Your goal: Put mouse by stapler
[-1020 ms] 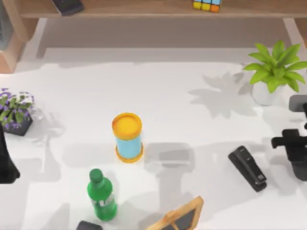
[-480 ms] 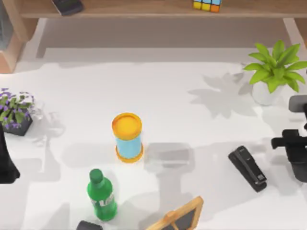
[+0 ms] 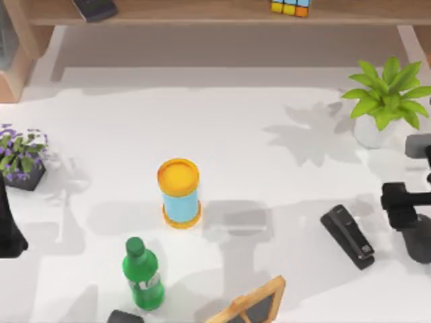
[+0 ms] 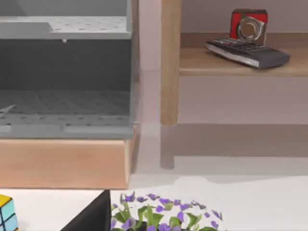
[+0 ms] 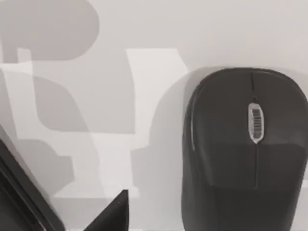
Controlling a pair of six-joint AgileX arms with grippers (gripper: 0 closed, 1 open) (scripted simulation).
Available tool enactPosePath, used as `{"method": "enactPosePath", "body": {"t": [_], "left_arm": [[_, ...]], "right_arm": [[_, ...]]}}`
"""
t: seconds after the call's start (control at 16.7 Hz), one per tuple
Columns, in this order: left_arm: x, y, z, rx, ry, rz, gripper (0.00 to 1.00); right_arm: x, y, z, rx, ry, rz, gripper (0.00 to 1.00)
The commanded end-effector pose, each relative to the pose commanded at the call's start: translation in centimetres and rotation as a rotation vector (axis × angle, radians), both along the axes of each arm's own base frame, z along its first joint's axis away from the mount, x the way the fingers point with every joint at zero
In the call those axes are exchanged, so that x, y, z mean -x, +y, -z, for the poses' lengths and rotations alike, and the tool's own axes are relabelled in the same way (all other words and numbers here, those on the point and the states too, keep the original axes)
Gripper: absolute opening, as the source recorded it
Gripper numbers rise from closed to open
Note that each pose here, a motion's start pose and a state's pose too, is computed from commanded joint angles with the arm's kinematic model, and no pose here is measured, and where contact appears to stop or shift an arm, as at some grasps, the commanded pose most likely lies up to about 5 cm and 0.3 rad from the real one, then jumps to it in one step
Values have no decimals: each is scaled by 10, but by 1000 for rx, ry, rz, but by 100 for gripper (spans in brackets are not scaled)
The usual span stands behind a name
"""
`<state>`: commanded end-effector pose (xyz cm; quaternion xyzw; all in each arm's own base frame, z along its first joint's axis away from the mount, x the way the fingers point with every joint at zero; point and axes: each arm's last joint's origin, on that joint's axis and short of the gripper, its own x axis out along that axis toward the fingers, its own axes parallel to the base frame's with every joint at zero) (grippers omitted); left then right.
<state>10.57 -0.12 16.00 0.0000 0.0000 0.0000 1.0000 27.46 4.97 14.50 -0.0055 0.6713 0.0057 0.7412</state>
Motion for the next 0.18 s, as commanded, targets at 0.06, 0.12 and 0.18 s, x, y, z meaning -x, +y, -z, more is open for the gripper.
{"method": "enactPosePath", "body": {"t": [0.06,0.12,0.18], "left_arm": [[0,0,0,0,0,0,100],[0,0,0,0,0,0,100],[0,0,0,0,0,0,100]], "right_arm": [[0,0,0,0,0,0,100],[0,0,0,0,0,0,100],[0,0,0,0,0,0,100]]}}
